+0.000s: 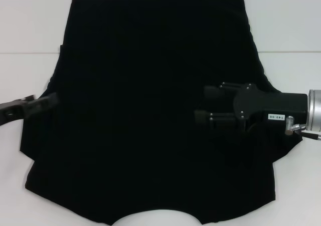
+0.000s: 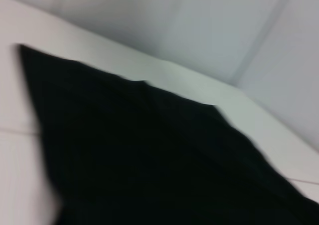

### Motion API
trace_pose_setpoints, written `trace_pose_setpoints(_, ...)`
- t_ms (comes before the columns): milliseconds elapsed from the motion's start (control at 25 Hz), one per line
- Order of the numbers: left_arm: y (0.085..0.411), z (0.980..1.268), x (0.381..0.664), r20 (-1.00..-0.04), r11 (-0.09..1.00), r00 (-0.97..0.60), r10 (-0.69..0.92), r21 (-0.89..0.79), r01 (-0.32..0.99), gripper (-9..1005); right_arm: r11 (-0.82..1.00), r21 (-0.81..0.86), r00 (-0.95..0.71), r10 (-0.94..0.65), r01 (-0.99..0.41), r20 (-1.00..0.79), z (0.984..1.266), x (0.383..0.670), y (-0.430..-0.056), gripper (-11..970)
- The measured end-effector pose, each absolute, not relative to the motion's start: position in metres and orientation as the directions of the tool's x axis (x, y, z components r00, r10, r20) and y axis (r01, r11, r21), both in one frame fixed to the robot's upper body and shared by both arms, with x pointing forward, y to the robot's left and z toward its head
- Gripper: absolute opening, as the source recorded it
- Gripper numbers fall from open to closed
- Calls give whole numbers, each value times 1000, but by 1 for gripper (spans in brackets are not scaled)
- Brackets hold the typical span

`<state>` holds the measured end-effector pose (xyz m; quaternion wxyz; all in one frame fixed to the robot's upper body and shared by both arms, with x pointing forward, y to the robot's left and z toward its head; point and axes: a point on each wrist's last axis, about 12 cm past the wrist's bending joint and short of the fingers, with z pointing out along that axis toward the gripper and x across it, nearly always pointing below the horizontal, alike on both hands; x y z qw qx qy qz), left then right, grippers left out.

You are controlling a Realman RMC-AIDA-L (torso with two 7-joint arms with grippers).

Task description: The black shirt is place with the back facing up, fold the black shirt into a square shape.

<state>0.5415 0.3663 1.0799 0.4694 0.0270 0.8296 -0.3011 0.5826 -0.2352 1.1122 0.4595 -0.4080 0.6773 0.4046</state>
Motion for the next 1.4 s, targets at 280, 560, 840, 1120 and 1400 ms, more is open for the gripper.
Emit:
trace_pose_setpoints(280, 380, 1082, 538, -765, 846, -594, -250, -471, 250, 886, 354, 170, -234, -147, -920, -961, 1115, 586, -232, 838)
trace_pose_setpoints(560, 373, 1086, 542, -767, 831, -598, -233, -476, 287, 885, 357, 188, -247, -127, -915, -961, 1113, 583, -231, 837)
trace_pose_setpoints(840, 373, 1081, 538, -750, 828, -612, -250, -494, 267, 886, 357, 178, -239, -134, -917, -962, 1116, 584, -237, 837)
trace_pose_setpoints(1120, 375, 1083, 536, -736, 825, -630, -247, -501, 261, 886, 374, 186, -253, -137, -908, -958, 1112, 583, -239, 838)
trace_pose_setpoints(1400, 385, 1092, 542, -710, 849, -666, -230, -480, 219, 886, 432, 218, -271, -62, -875, -961, 1108, 582, -243, 838)
